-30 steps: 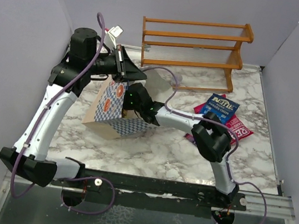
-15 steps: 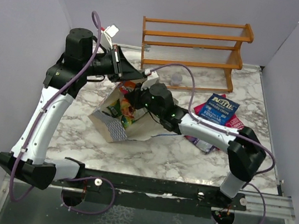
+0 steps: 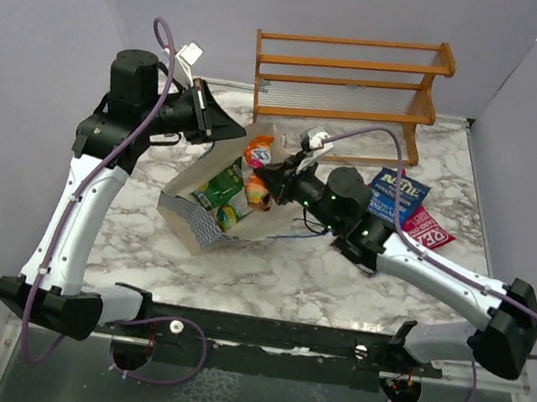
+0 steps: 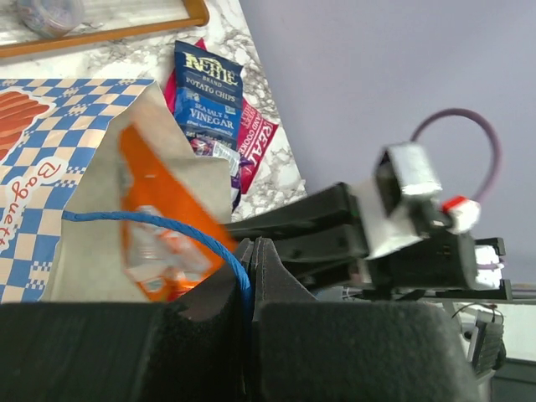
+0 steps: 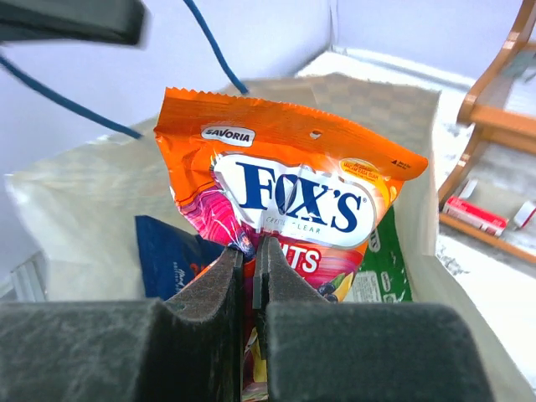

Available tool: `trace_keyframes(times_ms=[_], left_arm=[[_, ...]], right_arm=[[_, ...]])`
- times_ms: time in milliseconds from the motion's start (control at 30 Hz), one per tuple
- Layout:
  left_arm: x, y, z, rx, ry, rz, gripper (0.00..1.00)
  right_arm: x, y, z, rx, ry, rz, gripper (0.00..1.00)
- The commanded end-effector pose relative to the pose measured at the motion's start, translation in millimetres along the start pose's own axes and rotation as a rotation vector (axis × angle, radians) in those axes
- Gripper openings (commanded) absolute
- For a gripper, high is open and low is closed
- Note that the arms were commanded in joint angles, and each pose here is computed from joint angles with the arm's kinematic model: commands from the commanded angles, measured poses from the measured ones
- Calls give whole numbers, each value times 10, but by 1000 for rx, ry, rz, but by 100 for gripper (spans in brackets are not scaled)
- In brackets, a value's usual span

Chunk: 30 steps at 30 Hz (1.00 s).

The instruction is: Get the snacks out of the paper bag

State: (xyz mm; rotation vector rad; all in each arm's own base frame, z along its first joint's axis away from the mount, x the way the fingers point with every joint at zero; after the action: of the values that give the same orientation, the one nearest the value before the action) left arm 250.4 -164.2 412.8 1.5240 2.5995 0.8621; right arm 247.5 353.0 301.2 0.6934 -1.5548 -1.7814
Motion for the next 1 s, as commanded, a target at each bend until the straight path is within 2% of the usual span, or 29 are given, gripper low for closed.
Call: trace_keyframes(times_ms=[0, 133, 300, 400, 500, 600, 767, 867, 967], left_arm=[[87, 81, -94, -77, -28, -46, 0], [45, 124, -103, -94, -50, -39, 0], [5, 202, -44, -102, -50, -29, 0], [12, 241, 12, -95, -39, -34, 0], [46, 289, 61, -88, -25, -47, 0], [77, 327, 93, -87, -13, -48, 0], [89, 391, 80, -93, -21, -46, 0], [78, 425, 44, -103, -50, -35, 0], [77, 453, -35, -119, -88, -16, 0]], right_arm=[[320, 651, 10, 63, -4, -186, 1], [470, 1048, -208, 102, -182, -242, 1], [795, 1479, -592, 152, -489, -345, 1], [927, 1506, -825, 294, -654, -302, 1], [1059, 1309, -1234, 397, -867, -162, 1], [1251, 976, -1791, 325, -1004, 3, 1], [1497, 65, -2340, 244, -1089, 315, 1], [1638, -503, -2513, 229, -1122, 512, 1], [1796, -846, -2640, 162, -1170, 641, 2]])
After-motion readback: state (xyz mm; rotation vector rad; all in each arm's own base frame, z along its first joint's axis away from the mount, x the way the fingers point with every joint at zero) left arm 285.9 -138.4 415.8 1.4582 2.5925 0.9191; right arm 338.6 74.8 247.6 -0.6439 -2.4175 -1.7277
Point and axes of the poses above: each gripper's point midway between its finger pads, its own x axis back along the fingers, its own z axis along the line the jaws close on, y = z × x, the point moved 4 cm from there along x, back along the fingers, and after that the axes turned 6 degrees about x, right-handed, at the moved point
